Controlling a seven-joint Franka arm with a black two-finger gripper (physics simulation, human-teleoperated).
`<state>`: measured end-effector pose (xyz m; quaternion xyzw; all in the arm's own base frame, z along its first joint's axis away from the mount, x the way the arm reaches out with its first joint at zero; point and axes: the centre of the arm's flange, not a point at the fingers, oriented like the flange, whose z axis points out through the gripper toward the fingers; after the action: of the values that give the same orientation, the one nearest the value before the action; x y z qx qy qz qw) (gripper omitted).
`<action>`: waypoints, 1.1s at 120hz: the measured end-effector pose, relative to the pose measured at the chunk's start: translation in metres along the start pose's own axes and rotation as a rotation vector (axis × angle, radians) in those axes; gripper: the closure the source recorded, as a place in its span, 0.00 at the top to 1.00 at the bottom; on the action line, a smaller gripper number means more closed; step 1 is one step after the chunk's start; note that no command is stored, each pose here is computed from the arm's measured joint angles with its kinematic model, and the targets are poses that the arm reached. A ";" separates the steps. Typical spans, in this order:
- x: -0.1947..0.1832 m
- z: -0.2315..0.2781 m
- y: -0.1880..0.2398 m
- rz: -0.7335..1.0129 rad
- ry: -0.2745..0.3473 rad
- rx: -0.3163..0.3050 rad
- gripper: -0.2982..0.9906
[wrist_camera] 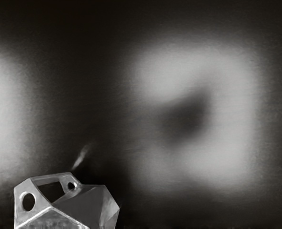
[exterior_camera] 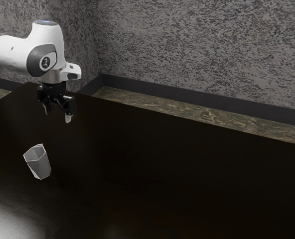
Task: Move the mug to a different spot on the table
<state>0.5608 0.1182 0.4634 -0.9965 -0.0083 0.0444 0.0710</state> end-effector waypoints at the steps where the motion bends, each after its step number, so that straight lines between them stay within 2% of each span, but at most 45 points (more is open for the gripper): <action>1: 0.000 0.001 -0.002 -0.007 -0.001 -0.001 0.77; 17: -0.005 0.014 -0.030 -0.111 -0.022 0.005 0.77; 33: -0.010 0.047 -0.058 -0.202 -0.083 0.017 0.77; 47: -0.007 0.076 -0.065 -0.249 -0.123 0.025 0.77; 57: -0.013 0.099 -0.066 -0.279 -0.139 0.009 0.77; 80: -0.019 0.129 -0.089 -0.387 -0.094 -0.036 0.77; 93: -0.016 0.148 -0.100 -0.433 -0.082 -0.041 0.76; 132: -0.010 0.185 -0.116 -0.511 -0.055 -0.046 0.61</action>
<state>0.5327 0.2586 0.2979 -0.9618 -0.2627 0.0521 0.0568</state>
